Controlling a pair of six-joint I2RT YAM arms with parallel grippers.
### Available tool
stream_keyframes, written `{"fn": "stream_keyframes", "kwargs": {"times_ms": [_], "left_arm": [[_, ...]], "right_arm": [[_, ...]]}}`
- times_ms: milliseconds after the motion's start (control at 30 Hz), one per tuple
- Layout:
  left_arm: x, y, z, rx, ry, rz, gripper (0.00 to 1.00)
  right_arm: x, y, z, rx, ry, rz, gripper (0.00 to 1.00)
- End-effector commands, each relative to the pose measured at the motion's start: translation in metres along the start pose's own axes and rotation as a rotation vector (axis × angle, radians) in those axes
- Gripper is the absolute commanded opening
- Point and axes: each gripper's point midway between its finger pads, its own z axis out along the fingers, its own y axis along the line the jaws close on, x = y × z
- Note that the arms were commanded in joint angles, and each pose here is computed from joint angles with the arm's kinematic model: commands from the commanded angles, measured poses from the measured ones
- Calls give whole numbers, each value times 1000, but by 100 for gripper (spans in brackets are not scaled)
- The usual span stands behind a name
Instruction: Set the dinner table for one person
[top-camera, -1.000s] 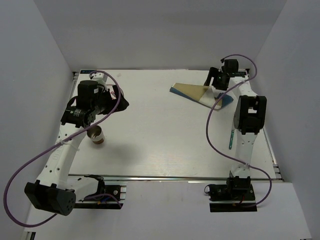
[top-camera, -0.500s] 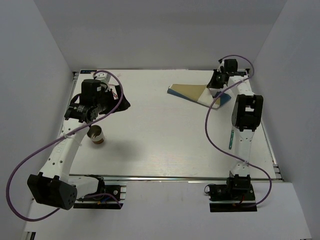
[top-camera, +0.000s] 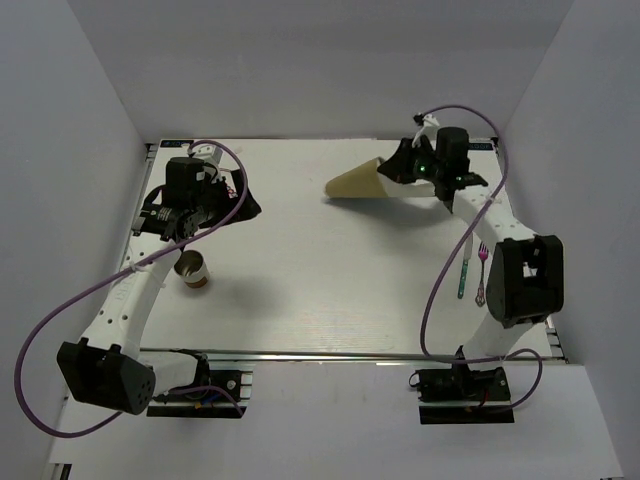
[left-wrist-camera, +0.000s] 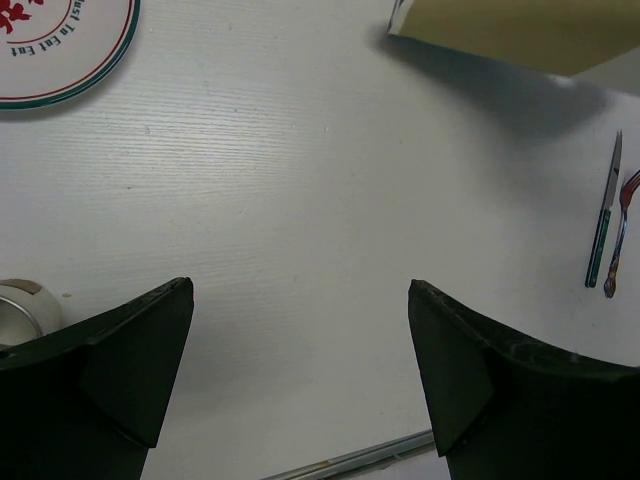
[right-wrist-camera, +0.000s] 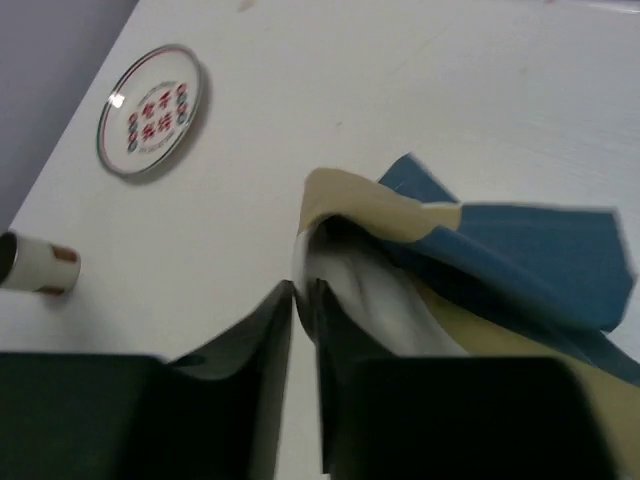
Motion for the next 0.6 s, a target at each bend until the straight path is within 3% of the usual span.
{"fn": "stream_keyframes", "kwargs": {"times_ms": [0, 33, 200, 233, 267, 333, 467, 567], "left_arm": [[-13, -6, -8, 12, -52, 5, 98], [-15, -7, -10, 16, -61, 5, 98], [-5, -5, -12, 17, -50, 1, 98], [-4, -5, -11, 19, -49, -1, 98], [-1, -4, -11, 18, -45, 0, 98], [3, -2, -11, 15, -37, -4, 98], [10, -1, -6, 19, -23, -27, 98], [15, -2, -6, 30, -10, -35, 98]], "right_arm": [[58, 43, -4, -126, 42, -6, 25], [70, 50, -9, -140, 40, -15, 25], [164, 101, -58, -292, 115, 62, 46], [172, 106, -66, -313, 122, 73, 71], [172, 116, -77, -338, 106, 69, 83], [191, 110, -87, -291, 125, 93, 89], [186, 49, -74, 80, 86, 194, 89], [177, 35, -53, 129, 81, 221, 89]]}}
